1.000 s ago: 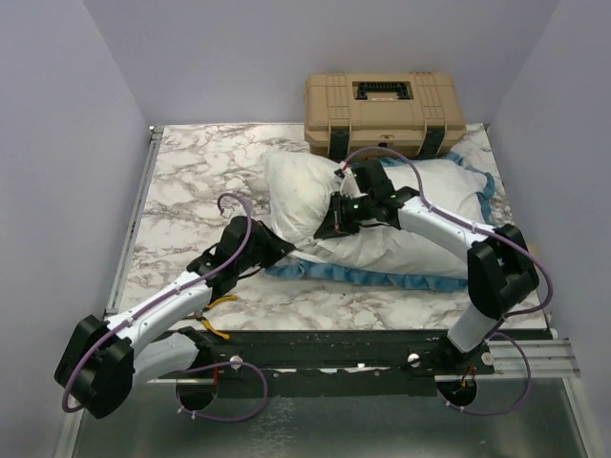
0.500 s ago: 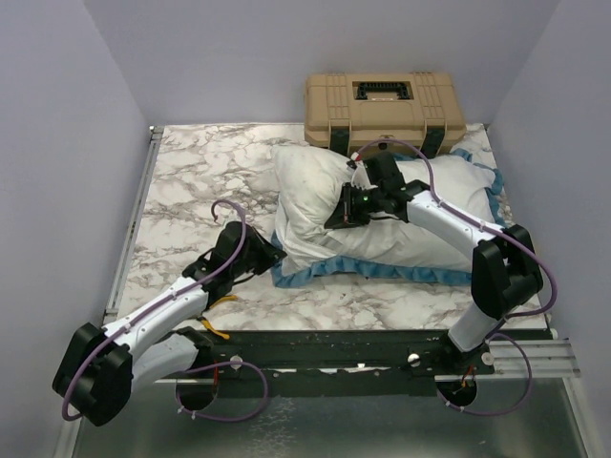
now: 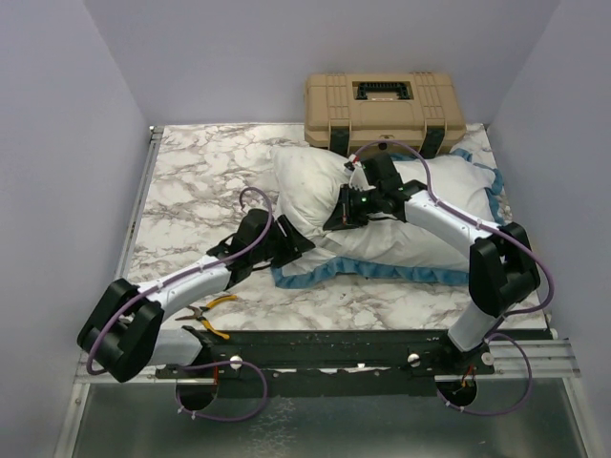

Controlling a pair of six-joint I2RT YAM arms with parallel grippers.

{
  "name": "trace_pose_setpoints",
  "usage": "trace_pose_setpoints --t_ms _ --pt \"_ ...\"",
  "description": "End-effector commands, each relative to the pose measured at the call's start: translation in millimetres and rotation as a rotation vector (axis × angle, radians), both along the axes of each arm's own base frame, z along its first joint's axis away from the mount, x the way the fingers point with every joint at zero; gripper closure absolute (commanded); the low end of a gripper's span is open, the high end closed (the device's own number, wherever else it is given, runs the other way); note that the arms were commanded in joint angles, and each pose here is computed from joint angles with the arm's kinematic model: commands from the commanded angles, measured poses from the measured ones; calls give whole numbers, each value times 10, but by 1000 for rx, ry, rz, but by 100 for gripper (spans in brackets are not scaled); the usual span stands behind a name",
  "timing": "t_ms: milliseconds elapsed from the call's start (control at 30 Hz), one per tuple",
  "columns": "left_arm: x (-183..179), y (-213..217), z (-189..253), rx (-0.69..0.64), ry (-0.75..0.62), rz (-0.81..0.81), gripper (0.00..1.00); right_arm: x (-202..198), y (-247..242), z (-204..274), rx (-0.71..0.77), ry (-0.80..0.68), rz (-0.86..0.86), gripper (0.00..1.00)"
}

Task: Put the pillow into the pillowcase
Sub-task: Stuff the pillow into the pillowcase.

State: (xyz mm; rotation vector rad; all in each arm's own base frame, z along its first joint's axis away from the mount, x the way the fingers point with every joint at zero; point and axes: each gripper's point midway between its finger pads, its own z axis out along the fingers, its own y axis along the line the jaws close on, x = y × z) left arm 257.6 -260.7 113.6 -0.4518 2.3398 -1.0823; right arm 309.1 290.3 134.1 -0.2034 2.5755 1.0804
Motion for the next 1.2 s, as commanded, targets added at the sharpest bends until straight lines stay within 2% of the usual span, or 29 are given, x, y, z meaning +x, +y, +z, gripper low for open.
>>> trace_pose_setpoints --t_ms 0,133,233,367,433,500,600,667,900,1167 --pt "65 -212 6 -61 0 -26 44 112 -70 -54 -40 -5 -23 100" --pt "90 -234 -235 -20 52 -3 47 125 -67 -42 -40 -8 -27 100" --pt "74 -141 -439 30 94 41 57 136 -61 -46 -42 -7 -27 100" --pt "35 80 -616 101 120 126 86 147 -60 -40 -45 -9 -25 100" --pt "41 160 -589 101 102 165 94 149 -67 -32 -49 -15 -24 100" --pt "65 169 -472 76 62 173 90 145 -75 -38 -53 -15 -23 100" --pt "86 105 -247 12 6 154 66 136 -75 -50 -53 -12 -20 100" --pt "63 14 -106 -47 -8 118 56 137 -66 -52 -49 -10 -18 100" --pt "91 -46 53 -111 -9 130 51 137 -55 -52 -45 -8 -14 100" --pt "205 -38 -264 -58 72 197 51 112 -57 -71 -43 0 -8 100"
